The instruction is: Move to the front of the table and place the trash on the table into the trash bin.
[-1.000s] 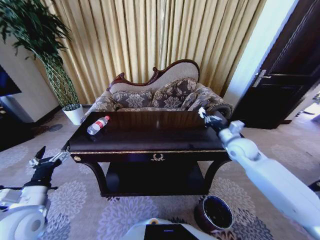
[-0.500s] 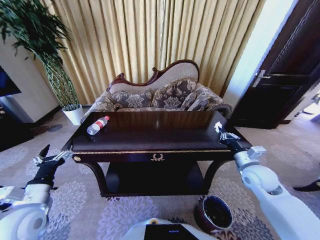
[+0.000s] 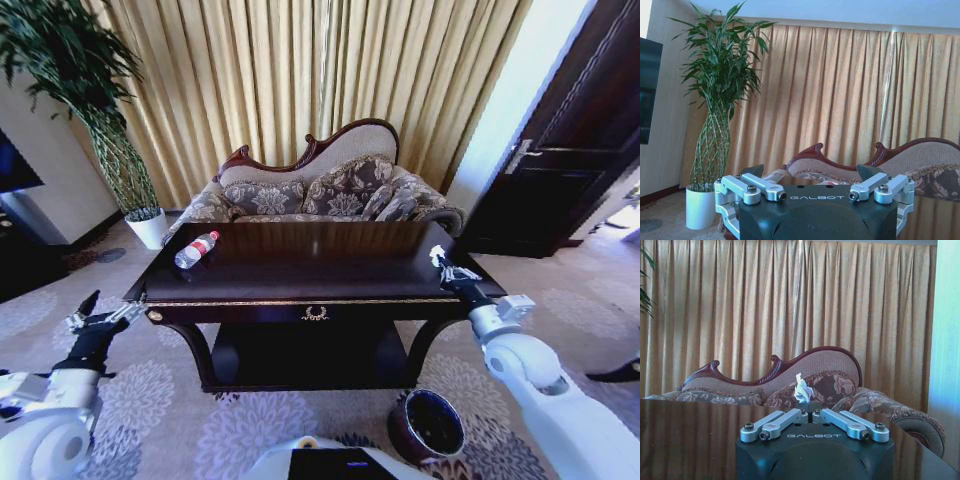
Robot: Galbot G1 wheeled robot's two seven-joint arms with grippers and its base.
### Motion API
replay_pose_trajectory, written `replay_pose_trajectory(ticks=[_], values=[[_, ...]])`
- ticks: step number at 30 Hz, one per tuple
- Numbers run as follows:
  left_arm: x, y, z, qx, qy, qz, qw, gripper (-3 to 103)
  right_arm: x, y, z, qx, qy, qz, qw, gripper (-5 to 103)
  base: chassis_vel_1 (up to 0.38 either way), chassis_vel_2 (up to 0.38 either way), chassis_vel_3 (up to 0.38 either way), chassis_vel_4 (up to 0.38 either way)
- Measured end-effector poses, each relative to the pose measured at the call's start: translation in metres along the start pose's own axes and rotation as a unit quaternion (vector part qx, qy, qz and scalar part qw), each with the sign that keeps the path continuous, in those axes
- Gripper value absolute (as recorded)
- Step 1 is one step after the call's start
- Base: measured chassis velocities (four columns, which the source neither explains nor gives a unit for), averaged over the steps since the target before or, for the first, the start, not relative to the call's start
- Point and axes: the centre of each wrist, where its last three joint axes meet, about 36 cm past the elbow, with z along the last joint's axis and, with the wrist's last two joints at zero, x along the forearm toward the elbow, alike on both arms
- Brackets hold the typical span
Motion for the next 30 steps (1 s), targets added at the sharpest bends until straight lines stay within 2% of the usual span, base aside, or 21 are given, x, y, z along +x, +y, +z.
replay_pose_trajectory(ticks=[30], values=[[0.0032,-0.0024,-0.0011,0.002,-0.002,0.000,1.0000,100,0.0012,-0.0010,-0.0019,0.004,0.004,-0.001,1.000,0,0.086,-0.088,-0.090,0.086]])
